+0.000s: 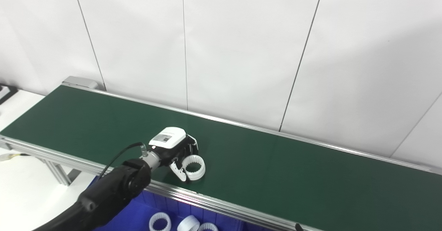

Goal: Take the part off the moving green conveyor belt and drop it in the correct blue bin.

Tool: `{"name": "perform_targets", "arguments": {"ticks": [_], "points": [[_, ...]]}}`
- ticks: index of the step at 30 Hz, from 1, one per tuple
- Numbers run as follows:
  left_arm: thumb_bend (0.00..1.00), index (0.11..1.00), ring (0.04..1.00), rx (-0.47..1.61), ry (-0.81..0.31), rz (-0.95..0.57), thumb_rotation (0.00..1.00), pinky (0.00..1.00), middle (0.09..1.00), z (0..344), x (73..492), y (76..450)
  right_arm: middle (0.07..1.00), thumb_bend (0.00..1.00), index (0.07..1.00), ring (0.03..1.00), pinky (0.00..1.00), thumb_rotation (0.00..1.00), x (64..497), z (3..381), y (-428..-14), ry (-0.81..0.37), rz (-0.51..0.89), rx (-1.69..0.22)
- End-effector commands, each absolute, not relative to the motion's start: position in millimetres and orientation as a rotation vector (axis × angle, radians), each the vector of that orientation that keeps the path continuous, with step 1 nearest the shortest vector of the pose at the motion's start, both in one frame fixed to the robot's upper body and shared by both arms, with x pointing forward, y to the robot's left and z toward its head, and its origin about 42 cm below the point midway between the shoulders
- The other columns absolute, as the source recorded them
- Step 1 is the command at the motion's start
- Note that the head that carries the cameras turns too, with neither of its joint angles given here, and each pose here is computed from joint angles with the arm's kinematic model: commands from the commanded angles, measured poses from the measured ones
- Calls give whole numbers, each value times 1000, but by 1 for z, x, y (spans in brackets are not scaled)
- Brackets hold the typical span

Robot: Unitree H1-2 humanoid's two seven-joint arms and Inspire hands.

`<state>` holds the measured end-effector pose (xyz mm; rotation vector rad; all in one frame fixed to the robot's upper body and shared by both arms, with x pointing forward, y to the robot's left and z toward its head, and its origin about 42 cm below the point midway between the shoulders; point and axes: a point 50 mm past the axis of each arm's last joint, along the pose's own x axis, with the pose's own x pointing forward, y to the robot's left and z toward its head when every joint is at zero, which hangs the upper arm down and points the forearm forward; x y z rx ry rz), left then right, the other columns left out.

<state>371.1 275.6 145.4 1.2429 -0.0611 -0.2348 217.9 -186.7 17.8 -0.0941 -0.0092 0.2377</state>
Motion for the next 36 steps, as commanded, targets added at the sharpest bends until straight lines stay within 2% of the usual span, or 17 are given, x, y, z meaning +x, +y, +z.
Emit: {"name": "perform_targets", "arguments": {"ticks": [1,7,9,11,19,24,28,31,34,36], "points": [[499,441,517,1216,-141,-196,0,670,514,183,371,273,878,506,985,826,738,1000,223,30,-187,-85,234,-86],[500,444,500,1188,-219,-197,0,664,523,219,334,255,876,530,981,827,741,1000,223,31,-189,-83,231,-82],[504,474,480,1185,-235,-190,0,620,486,226,322,251,874,537,980,827,742,1000,223,31,-190,-83,231,-81],[504,494,452,1185,-252,-187,0,566,462,229,314,248,871,541,979,824,739,1000,223,32,-191,-86,233,-80],[503,510,415,1128,-273,-208,0,513,445,239,286,234,862,514,970,814,734,999,221,36,-194,-90,234,-83],[504,505,435,1093,-278,-229,0,534,455,240,270,225,861,498,964,812,724,994,219,44,-199,-93,236,-92],[504,504,435,1084,-277,-231,0,525,462,236,258,221,858,490,954,810,726,930,217,53,-204,-97,230,-81],[504,505,432,1064,-241,-216,0,537,461,233,248,219,854,495,947,811,741,864,215,61,-210,-101,227,-77],[504,503,438,1048,-194,-205,0,541,458,227,238,219,850,509,941,807,737,839,212,71,-218,-103,223,-82],[504,504,430,1035,-162,-203,0,502,452,220,232,219,844,510,935,798,723,801,212,77,-223,-102,217,-66]]}}
